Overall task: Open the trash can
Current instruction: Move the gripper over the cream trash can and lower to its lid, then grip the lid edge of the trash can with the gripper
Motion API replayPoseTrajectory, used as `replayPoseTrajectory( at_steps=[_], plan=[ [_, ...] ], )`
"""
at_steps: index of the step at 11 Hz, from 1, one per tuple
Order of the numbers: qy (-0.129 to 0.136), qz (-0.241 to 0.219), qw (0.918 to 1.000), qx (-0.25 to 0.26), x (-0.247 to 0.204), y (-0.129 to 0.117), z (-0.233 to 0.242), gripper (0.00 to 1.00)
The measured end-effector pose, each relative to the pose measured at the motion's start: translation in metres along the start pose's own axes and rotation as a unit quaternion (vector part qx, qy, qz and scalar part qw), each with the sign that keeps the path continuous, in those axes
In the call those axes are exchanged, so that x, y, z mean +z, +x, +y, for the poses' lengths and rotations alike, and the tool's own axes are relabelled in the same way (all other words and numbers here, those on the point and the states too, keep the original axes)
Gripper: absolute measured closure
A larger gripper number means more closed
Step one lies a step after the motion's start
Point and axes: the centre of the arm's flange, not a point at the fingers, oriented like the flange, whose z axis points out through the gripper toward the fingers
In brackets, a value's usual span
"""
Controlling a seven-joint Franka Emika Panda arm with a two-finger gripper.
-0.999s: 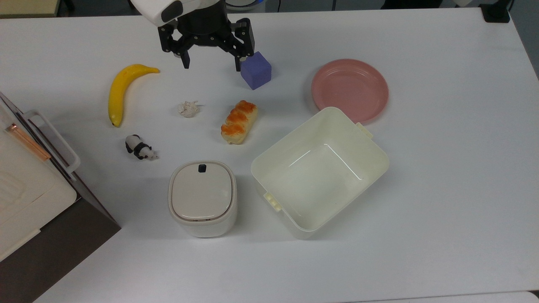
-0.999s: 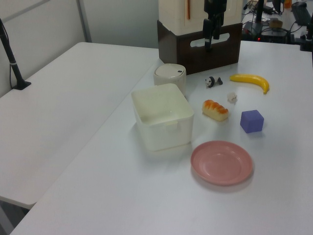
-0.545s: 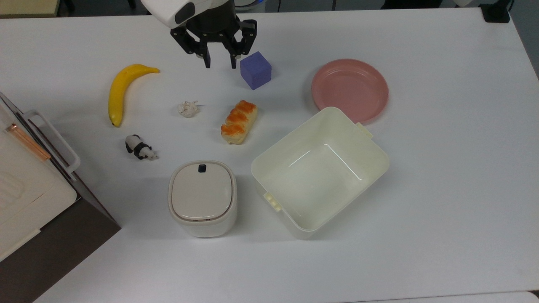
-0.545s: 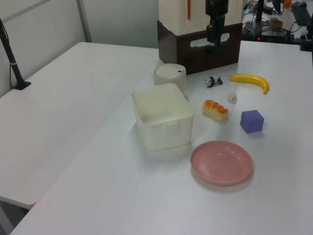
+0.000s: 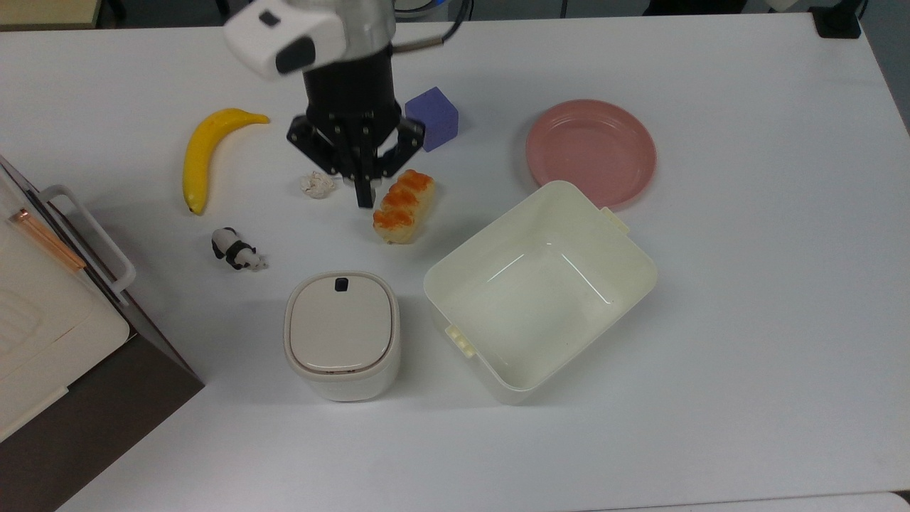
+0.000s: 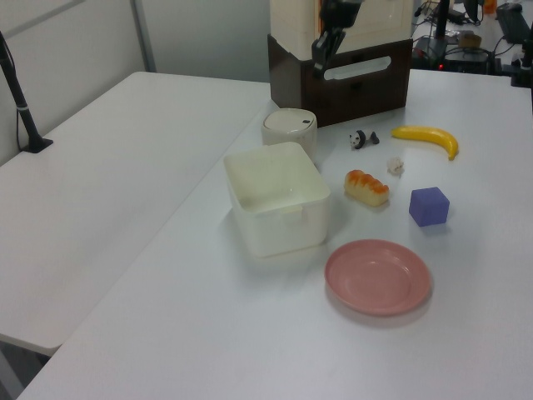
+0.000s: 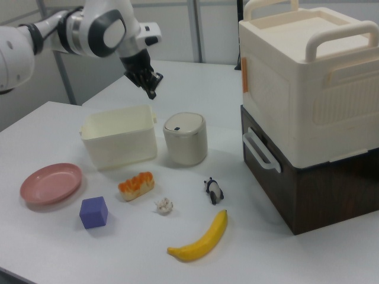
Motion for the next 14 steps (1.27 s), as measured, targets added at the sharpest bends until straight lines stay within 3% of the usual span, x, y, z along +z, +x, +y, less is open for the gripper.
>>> replayPoseTrajectory(
  at_steps=[7,14],
  plan=[
    [-0.027,-0.007,0.9995,-0.011,0.106,0.007,0.010,0.99],
    [-0.037,-0.013,0.9992,0.003,0.114,0.008,0.035,0.99]
  ],
)
